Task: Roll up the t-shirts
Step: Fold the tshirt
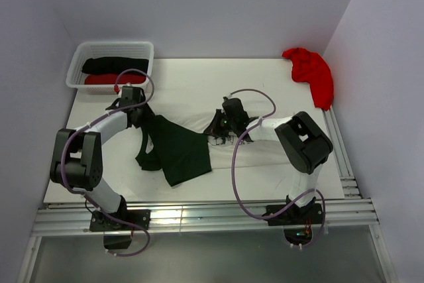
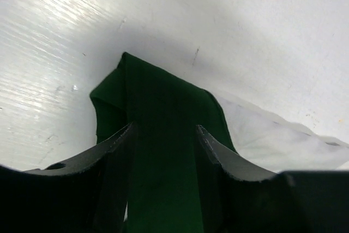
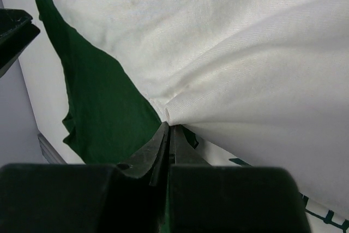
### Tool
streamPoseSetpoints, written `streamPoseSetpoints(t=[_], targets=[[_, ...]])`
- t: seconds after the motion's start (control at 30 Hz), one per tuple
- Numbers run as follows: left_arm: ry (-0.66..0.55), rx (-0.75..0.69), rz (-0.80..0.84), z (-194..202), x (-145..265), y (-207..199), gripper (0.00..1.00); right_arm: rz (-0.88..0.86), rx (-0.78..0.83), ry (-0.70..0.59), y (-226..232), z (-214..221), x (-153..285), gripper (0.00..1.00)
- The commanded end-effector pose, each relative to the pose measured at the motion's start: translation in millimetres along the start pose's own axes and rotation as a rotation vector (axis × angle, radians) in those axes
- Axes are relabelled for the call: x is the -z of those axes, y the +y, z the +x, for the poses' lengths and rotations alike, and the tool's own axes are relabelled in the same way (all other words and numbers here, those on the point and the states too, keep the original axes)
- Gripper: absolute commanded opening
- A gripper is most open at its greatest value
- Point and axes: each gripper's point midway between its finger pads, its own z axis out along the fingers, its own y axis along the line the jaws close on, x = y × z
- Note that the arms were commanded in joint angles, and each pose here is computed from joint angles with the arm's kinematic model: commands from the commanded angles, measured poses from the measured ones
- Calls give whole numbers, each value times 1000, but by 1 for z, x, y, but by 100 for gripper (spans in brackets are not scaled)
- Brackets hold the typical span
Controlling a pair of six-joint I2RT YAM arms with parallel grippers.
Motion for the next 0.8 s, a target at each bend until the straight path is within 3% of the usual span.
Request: streamPoseSetpoints(t=[0.0,0.27,0.53,0.77], targets=[[-65,14,33,-23,14,-4,51,-62,31,-62,29,-20,6,0],[-14,28,24,-7,2,6,51,-65,28,-49,29,-18,5,0],[10,19,30,-4,-7,2,40,-70,24,-45,30,-18,4,0],[22,12,-16,1,-7,13,40,-72,19,-41,29,-17,2,0]])
